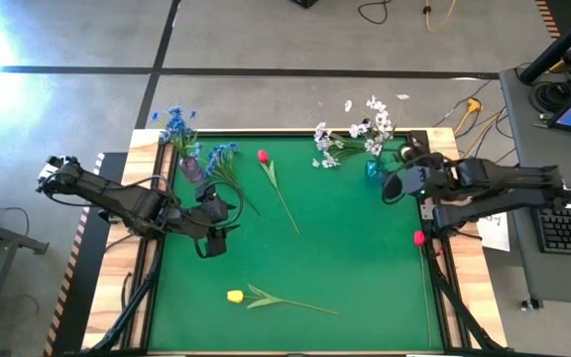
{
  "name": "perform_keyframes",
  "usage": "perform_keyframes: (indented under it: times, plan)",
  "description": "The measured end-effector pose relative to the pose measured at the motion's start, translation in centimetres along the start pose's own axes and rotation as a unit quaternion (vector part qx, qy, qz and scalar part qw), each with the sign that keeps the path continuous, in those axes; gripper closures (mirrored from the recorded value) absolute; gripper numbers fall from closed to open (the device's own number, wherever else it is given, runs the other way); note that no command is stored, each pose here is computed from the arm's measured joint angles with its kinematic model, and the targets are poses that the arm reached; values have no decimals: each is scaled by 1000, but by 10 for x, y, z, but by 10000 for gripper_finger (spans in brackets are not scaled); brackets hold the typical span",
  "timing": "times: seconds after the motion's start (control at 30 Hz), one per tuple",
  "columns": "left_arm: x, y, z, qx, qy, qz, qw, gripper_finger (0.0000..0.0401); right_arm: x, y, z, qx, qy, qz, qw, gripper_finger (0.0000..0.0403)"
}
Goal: Sort flowers into vase by color
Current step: Put the top yellow tulip into the purple vase, then put the top red tulip into the purple vase
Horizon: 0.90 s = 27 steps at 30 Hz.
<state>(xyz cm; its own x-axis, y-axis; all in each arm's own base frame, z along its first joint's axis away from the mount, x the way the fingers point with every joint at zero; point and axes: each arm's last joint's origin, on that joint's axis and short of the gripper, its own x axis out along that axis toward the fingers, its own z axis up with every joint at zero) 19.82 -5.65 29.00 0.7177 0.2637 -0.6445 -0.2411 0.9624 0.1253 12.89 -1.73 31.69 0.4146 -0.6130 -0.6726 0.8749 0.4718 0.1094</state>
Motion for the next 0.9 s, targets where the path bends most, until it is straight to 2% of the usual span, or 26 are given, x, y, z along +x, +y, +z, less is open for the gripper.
perform_keyframes:
  times: [0.3,0.53,0.7,0.9]
  plan:
    - [0,0,0,27,0,1,1000,178,-19,-10,3,99,119,19,988,78]
    - [0,0,0,41,0,1,999,178,-33,-11,14,113,117,48,986,78]
    - [0,0,-1,45,4,2,999,178,-44,-11,22,119,140,86,979,78]
    - [0,1,-1,46,6,3,999,178,-59,-12,25,131,215,160,954,78]
